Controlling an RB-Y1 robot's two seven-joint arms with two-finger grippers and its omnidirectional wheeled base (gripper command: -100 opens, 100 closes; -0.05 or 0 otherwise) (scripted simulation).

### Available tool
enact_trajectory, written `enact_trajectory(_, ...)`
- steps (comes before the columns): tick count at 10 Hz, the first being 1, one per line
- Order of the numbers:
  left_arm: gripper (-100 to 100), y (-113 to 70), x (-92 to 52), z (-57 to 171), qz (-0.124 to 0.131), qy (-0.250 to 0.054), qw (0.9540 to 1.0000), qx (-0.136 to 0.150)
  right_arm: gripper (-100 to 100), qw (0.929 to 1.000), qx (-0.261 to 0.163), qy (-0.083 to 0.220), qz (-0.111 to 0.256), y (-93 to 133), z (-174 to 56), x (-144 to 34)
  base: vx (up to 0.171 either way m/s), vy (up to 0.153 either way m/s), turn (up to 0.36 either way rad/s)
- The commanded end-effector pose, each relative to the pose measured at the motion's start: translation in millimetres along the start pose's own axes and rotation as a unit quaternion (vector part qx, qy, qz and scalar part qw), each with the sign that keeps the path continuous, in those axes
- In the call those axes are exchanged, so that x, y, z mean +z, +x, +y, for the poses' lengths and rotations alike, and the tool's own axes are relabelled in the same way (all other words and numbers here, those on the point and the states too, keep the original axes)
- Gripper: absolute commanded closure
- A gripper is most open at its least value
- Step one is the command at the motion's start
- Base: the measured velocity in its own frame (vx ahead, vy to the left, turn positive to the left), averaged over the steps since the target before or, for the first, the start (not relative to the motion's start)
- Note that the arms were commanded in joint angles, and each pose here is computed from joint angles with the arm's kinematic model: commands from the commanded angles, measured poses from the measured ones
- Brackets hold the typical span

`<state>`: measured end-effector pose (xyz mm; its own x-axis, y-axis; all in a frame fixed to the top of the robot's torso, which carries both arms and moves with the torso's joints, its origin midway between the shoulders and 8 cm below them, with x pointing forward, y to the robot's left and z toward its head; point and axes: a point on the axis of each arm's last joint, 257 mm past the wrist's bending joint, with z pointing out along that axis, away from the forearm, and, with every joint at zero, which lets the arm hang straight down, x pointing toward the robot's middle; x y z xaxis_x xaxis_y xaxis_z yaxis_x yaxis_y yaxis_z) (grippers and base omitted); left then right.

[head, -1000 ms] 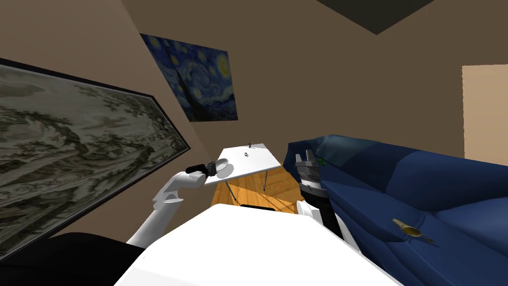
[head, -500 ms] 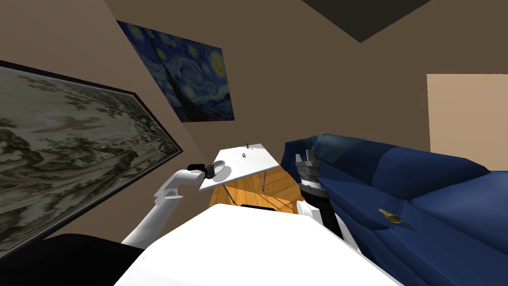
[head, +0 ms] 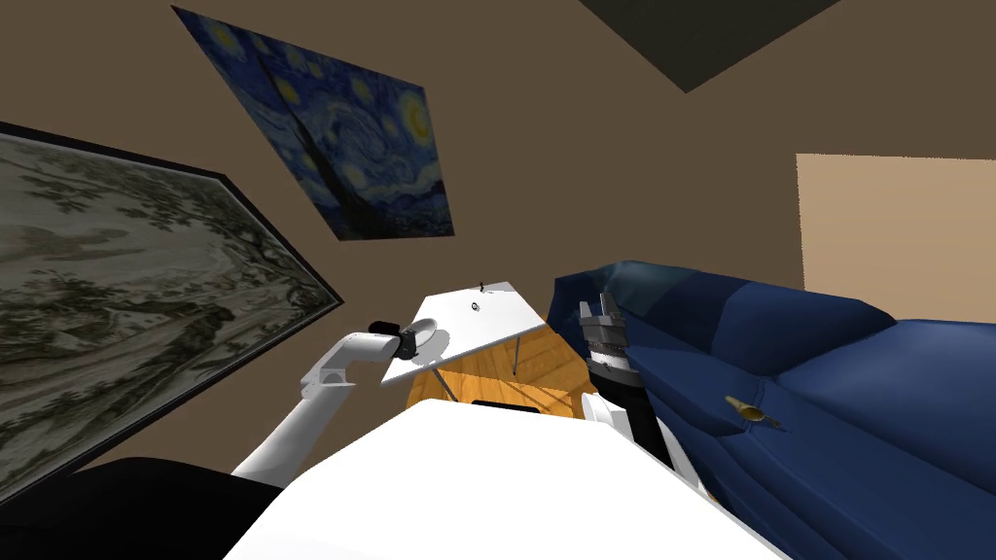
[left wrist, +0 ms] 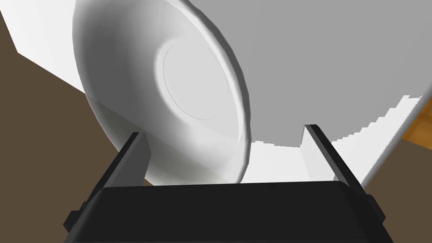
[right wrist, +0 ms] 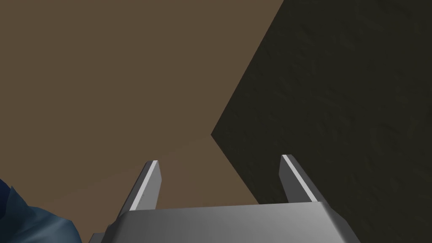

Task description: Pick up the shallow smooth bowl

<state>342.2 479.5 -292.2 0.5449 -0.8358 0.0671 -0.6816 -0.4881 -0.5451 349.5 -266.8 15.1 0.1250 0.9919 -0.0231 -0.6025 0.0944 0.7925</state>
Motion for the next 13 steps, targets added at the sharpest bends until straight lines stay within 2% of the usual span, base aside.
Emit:
enact_trajectory(1, -100, 0.0, 0.0, 0, 0.0, 0.0, 1.0, 0.0, 0, 1.0, 0.0, 0.0, 0.0, 0, 0, 0.0, 0.011, 0.008, -0.007)
enact_trajectory(2, 0, -0.9, 0.5, 1, -0.001, -0.002, 1.0, -0.001, 0, 1.0, 0.0, 0.0, 0.0, 0, 0, 0.0, 0.0, 0.0, 0.0)
enact_trajectory(3, -100, -2.7, 8.9, 2, -0.001, -0.002, 1.0, -0.002, 0, 1.0, 0.0, 0.0, 0.0, 0, 0, 0.0, 0.009, 0.004, -0.019)
enact_trajectory(6, -100, -5.4, 21.6, 5, -0.002, -0.001, 1.0, -0.003, 0, 1.0, 0.0, 0.0, 0.0, 0, 0, 0.0, 0.015, 0.005, -0.016)
enact_trajectory(7, -100, -4.7, 19.4, 5, -0.002, -0.002, 1.0, -0.003, 0, 1.0, 0.0, 0.0, 0.0, 0, 0, 0.0, 0.006, 0.002, -0.003)
enact_trajectory(8, 100, -4.7, 19.8, 5, -0.002, -0.001, 1.0, -0.003, 0, 1.0, 0.0, 0.0, 0.0, 0, 0, 0.0, 0.0, 0.0, 0.0)
enact_trajectory(12, 100, -6.3, 19.6, 4, -0.004, 0.0, 1.0, -0.005, 0, 1.0, 0.0, 0.0, 0.0, 0, 0, 0.0, 0.0, 0.0, 0.006)
enact_trajectory(13, 0, -6.3, 19.7, 5, -0.004, -0.001, 1.0, -0.005, 0, 1.0, 0.0, 0.0, 0.0, 0, 0, 0.0, 0.0, 0.0, 0.0)
